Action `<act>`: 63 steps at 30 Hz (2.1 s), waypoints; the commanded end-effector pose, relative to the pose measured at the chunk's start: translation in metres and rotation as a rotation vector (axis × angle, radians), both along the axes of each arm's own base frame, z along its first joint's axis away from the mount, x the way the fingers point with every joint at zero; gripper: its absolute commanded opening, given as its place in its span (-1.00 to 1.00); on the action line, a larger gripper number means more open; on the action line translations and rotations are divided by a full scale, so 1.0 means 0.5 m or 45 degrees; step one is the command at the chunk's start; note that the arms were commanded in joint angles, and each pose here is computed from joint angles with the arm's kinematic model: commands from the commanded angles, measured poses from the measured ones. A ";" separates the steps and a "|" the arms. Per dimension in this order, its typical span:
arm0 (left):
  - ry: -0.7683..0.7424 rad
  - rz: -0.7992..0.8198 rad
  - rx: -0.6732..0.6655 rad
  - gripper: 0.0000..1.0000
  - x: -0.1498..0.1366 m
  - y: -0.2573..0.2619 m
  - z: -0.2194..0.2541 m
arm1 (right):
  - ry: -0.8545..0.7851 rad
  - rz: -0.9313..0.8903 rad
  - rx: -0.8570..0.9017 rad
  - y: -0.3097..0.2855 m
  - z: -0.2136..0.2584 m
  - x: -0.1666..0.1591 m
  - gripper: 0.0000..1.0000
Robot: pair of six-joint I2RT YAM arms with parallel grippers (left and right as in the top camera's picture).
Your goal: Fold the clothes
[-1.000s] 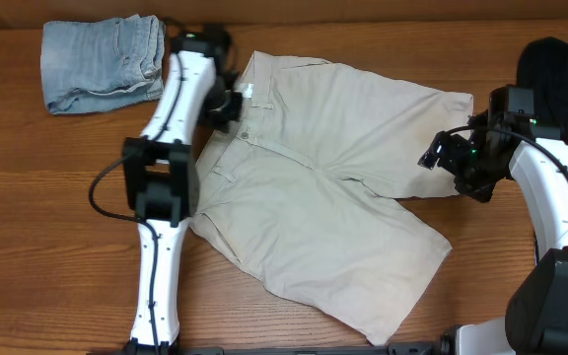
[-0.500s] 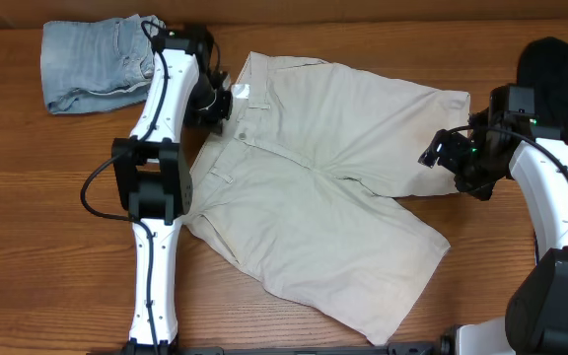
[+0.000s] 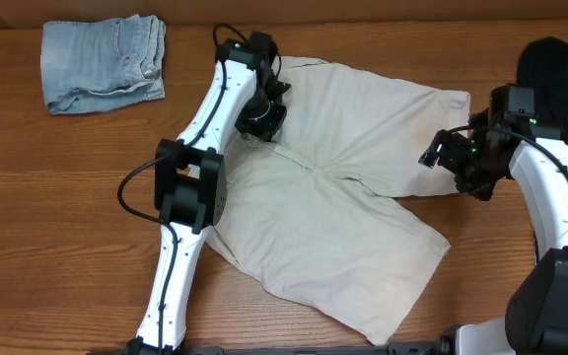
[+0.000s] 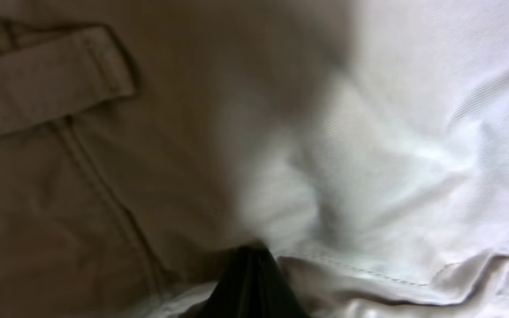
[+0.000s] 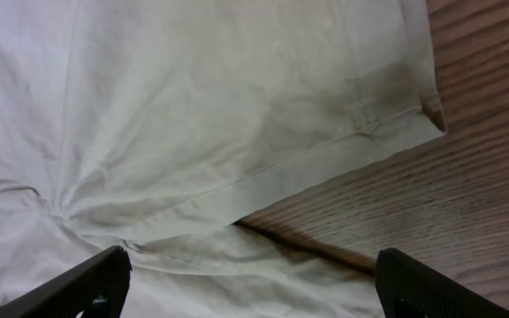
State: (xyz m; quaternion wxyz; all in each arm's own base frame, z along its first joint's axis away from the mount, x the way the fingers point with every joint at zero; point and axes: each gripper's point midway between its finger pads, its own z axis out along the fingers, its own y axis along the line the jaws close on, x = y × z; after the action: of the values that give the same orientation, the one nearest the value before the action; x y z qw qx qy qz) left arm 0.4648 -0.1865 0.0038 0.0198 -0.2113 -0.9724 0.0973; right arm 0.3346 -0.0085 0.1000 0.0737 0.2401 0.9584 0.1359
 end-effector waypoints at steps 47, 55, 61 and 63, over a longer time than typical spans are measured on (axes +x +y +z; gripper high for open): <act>-0.720 0.656 -0.048 1.00 -0.158 0.227 0.710 | -0.401 0.088 -0.007 0.077 0.369 -0.243 1.00; -0.466 1.153 0.211 1.00 -0.360 0.349 0.603 | -0.286 -0.012 0.047 0.090 0.302 -0.329 1.00; -0.285 1.580 0.242 1.00 -0.458 0.435 0.468 | -0.173 0.003 0.118 0.106 0.213 -0.323 1.00; -0.243 1.644 0.189 1.00 -0.466 0.443 0.418 | -0.152 0.024 0.167 0.119 0.189 -0.318 1.00</act>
State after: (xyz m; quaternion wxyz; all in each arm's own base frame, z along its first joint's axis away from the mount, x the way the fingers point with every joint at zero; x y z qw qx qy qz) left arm 0.2489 0.0264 0.2350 -0.1223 0.3328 -0.9349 -0.0180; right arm 0.1767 0.0394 0.2062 0.1348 0.2321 0.9454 0.1846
